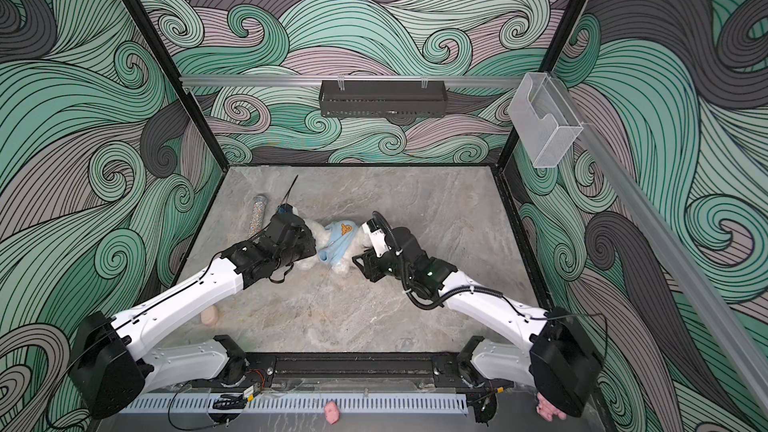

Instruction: Dress the teddy bear

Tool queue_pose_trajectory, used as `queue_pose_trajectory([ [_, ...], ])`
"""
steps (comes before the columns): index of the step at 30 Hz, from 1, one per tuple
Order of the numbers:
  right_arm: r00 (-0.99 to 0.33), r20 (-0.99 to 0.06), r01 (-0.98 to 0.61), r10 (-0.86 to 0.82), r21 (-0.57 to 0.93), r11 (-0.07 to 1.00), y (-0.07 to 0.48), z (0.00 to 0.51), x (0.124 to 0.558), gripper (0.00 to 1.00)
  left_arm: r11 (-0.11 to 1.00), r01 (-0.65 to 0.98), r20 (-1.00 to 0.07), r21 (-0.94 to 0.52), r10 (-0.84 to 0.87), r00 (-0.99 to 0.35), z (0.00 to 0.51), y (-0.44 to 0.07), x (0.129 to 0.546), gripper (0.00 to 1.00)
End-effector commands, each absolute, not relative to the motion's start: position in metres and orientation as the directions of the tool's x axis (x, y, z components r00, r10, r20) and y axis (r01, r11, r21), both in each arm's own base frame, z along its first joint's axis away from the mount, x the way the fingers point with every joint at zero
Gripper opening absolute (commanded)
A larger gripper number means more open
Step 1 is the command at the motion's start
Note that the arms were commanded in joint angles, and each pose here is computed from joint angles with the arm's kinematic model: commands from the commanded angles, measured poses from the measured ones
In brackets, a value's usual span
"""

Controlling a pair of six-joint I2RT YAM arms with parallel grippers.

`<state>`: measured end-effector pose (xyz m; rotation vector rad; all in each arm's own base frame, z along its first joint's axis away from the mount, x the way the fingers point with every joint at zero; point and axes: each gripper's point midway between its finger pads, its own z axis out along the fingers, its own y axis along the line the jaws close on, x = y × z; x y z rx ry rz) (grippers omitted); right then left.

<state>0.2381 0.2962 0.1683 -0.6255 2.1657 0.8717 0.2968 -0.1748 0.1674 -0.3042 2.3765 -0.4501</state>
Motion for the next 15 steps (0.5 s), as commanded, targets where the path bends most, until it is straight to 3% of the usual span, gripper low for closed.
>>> queue_pose_trajectory([
  [1,-0.678,-0.732,-0.62,-0.067,0.521,0.587,0.319,0.174,0.236,0.44,0.846,-0.086,-0.533,-0.526,-0.406,-0.742,0.191,-0.19,0.292,0.0],
  [7,-0.73,-0.683,-0.56,0.038,0.629,0.539,0.334,0.168,0.243,0.4,0.84,-0.078,-0.522,-0.537,-0.404,-0.751,0.189,-0.193,0.291,0.0],
  [15,-0.732,-0.678,-0.526,0.076,0.632,0.569,0.333,0.164,0.252,0.38,0.842,-0.057,-0.528,-0.537,-0.387,-0.756,0.189,-0.198,0.293,0.0],
])
